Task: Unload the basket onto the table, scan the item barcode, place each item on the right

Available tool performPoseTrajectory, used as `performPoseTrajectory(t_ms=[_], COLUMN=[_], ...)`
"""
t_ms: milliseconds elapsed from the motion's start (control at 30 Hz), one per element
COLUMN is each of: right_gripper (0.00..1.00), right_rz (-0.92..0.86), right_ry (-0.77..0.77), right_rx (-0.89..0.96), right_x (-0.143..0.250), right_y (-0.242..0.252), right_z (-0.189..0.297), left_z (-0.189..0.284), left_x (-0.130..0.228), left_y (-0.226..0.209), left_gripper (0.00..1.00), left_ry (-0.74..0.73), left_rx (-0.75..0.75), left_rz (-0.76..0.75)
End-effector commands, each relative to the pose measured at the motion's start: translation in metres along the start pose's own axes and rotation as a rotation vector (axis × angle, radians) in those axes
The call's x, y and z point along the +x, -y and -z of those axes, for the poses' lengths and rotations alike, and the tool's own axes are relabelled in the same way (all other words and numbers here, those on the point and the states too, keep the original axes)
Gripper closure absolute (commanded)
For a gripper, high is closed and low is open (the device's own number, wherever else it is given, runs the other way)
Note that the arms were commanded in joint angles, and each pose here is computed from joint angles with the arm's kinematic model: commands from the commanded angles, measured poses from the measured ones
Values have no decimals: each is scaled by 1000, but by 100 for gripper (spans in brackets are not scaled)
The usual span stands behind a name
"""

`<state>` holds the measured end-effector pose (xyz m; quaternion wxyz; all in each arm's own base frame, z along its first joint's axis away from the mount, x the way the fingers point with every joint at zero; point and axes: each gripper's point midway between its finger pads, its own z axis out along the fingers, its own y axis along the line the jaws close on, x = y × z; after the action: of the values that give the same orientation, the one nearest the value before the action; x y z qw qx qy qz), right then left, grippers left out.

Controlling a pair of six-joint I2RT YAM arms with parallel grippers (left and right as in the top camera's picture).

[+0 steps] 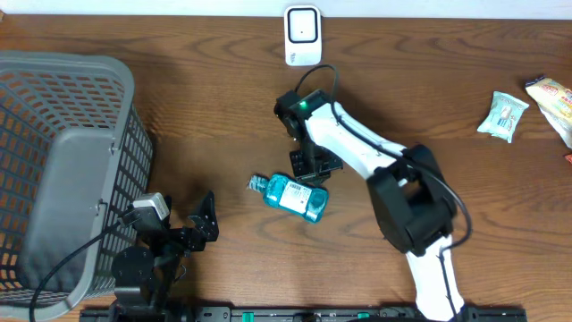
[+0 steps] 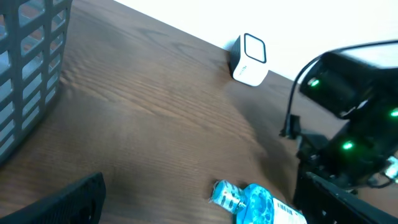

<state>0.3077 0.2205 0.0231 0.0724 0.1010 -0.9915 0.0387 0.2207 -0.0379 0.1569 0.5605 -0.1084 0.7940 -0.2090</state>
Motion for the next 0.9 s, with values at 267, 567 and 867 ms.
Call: performPoseTrajectory(t_ms=[267,567,867], right_gripper=[98,89,87], right_rz=[122,306,296], right_ry=[256,220,297], right_rx=[-180,-189,-195], right_x=[4,44,31], right_y=[-58,-118,-127], right_z=[74,27,-12], left_z=[0,0,0], left_x=[1,1,1], left_y=[3,3,3], left_gripper=[2,2,2], left_ry=[-4,-4,-4], left_rx=[16,16,16], left_rz=[11,11,10])
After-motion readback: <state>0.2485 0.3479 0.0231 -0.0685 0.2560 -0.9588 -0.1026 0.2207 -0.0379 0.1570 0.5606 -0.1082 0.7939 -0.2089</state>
